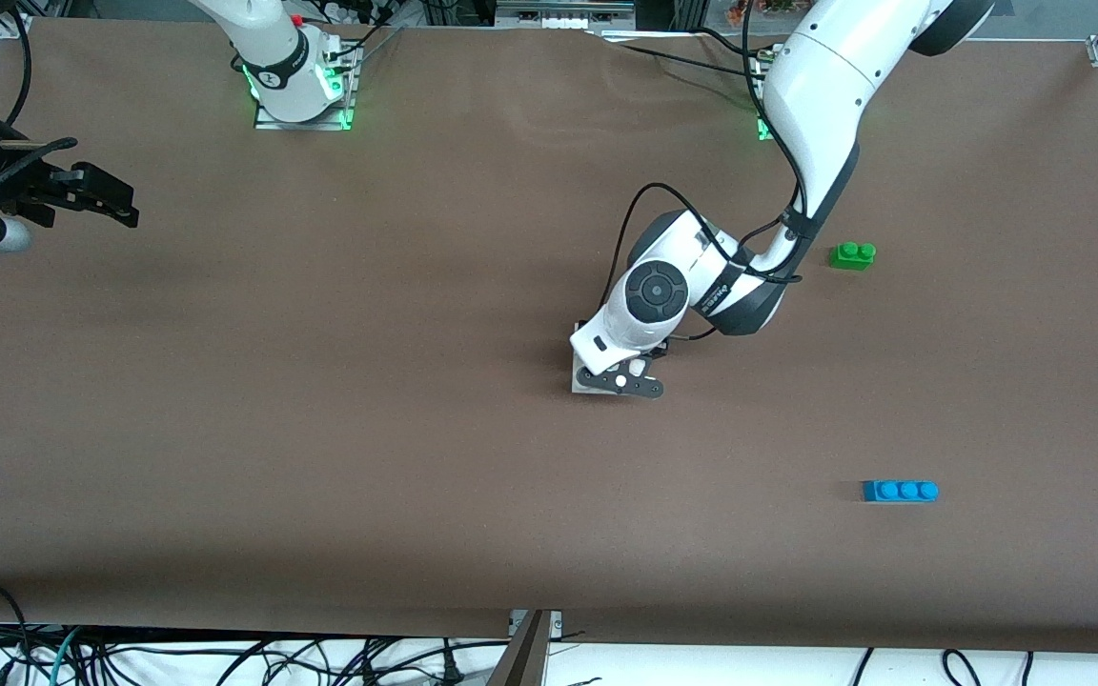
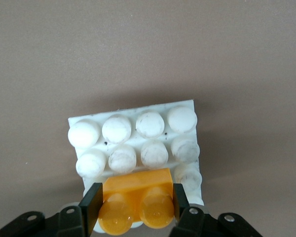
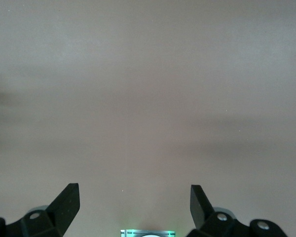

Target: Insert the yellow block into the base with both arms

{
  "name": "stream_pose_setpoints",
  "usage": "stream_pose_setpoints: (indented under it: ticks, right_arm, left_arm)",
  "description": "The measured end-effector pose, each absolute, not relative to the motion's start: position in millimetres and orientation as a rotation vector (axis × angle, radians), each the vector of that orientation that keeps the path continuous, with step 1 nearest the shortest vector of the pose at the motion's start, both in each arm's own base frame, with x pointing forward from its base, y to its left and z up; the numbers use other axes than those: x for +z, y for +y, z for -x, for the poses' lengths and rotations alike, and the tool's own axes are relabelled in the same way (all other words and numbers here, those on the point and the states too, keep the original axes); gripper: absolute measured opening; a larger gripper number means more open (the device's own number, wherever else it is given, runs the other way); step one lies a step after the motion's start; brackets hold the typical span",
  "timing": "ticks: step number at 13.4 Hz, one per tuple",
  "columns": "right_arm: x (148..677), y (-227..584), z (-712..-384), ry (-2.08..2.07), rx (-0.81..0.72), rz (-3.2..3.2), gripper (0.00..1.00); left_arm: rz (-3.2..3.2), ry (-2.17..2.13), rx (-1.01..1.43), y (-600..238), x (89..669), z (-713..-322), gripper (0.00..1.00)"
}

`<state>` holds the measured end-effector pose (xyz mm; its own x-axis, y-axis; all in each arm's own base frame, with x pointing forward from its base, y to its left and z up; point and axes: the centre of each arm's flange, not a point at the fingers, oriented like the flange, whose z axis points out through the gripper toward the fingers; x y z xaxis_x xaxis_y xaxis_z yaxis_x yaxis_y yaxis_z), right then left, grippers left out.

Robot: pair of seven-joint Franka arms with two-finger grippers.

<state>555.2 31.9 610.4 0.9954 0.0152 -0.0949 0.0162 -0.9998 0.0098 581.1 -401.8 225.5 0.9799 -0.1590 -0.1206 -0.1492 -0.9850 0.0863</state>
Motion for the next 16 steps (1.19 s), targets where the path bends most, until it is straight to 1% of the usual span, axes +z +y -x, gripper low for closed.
stream_pose_setpoints:
  ticks: [4,6,7,9,10,13,16]
  right_arm:
    - [610,32,-555,0.029,-0.149,-3.127,1.0]
    - [610,32,-555,0.03,-0.149,-3.128,1.0]
    - [610,32,-555,0.031,-0.149,-3.127,1.0]
    - [610,34,-555,0.036,-0.15,-3.127,1.0]
    - [610,35,-555,0.039,-0.15,-3.127,1.0]
    - [610,35,-555,0.04,-0.15,-3.127,1.0]
    - [611,35,-555,0.04,-0.149,-3.127,1.0]
  left_arm:
    - [-3.049,-0.235,-0.2,-403,220,-580,0.63]
    - [-3.049,-0.233,-0.199,-403,218,-580,0.67]
    - [-3.05,-0.23,-0.201,-402,217,-580,0.74]
    - [-3.052,-0.226,-0.206,-402,215,-580,0.94]
    - [-3.052,-0.227,-0.206,-402,215,-579,1.0]
    - [-3.052,-0.234,-0.201,-405,222,-578,1.0]
    - [-3.078,-0.228,-0.202,-397,266,-582,1.0]
